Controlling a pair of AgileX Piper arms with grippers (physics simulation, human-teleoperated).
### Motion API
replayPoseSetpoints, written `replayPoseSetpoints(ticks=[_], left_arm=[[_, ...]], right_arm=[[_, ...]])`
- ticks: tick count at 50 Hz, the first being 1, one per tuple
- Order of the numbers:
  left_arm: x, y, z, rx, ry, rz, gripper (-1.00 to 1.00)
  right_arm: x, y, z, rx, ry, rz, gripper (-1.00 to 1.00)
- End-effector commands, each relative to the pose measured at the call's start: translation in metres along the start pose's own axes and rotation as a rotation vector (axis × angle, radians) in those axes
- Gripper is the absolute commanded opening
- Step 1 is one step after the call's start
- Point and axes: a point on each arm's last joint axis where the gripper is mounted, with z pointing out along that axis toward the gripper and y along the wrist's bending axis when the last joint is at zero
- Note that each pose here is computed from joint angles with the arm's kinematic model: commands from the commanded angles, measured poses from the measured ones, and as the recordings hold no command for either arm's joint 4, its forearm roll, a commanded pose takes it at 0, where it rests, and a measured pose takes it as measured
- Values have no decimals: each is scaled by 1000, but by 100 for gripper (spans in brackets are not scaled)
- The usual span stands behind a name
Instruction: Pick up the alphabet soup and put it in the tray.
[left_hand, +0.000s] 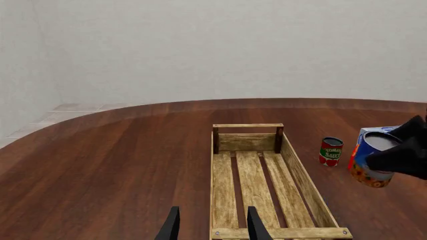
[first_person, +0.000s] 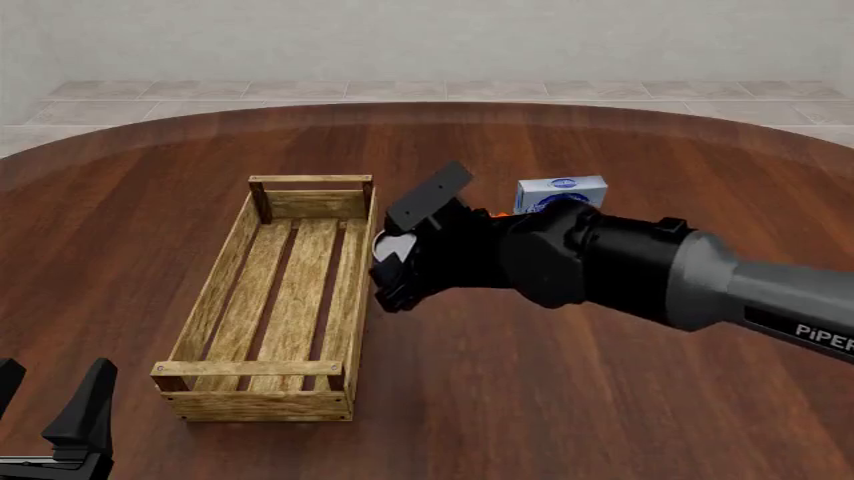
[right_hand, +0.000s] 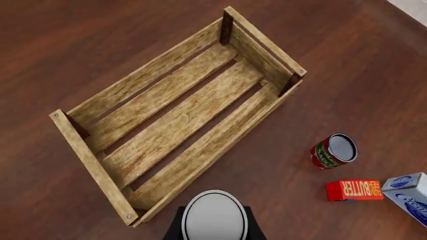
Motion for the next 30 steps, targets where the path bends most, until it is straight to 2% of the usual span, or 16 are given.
replayPoseSetpoints(ticks=[1, 30], left_arm=[[0, 0, 0, -2, -1, 0, 100], [0, 0, 0, -2, 0, 0, 100]], right_arm=[[-15, 7, -7, -15, -30, -4, -100], [-39, 33, 8, -69, -58, -43, -100]])
